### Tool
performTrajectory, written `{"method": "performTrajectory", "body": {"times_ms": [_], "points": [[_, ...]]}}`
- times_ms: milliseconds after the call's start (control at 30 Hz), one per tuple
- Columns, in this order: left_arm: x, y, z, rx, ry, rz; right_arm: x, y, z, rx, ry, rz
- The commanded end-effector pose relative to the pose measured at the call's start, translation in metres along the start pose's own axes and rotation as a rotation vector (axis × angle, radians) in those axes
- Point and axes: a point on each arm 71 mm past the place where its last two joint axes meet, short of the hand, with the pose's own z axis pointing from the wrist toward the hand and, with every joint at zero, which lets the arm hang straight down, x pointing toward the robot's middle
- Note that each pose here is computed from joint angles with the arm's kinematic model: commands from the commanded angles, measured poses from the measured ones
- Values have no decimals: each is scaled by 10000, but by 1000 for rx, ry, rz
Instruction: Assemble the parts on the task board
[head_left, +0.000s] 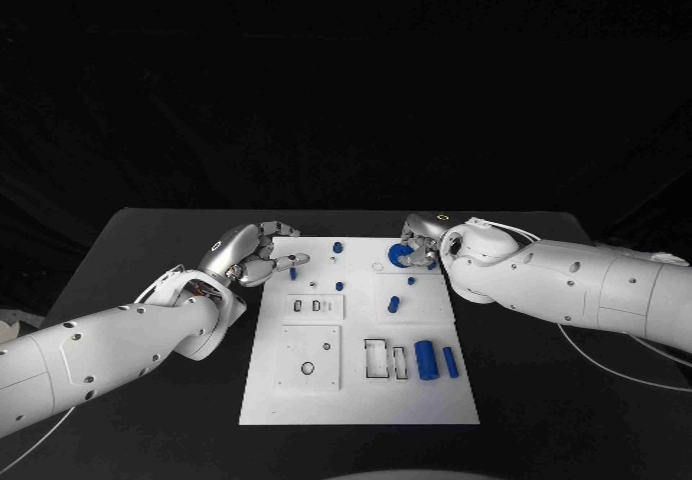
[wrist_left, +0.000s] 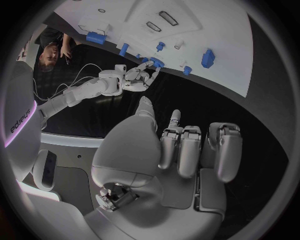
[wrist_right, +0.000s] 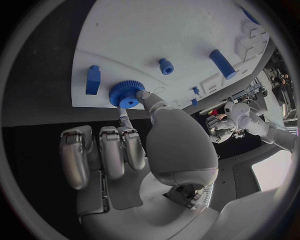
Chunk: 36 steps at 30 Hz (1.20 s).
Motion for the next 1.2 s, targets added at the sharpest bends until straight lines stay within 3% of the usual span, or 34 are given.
{"method": "performTrajectory", "body": {"times_ms": [33,400,600,1200], "points": [[12,-22,9,14,8,-1,18,7,-16,-16,-24,34],[14,-18,11,15,9,1,-74,63,-56,-45,-99,171],[17,-19,15,16,8,2,-189,224,-58,-99,-141,204],[20,-22,21,18,6,3,-178,829,97,-243,-112,148]]}}
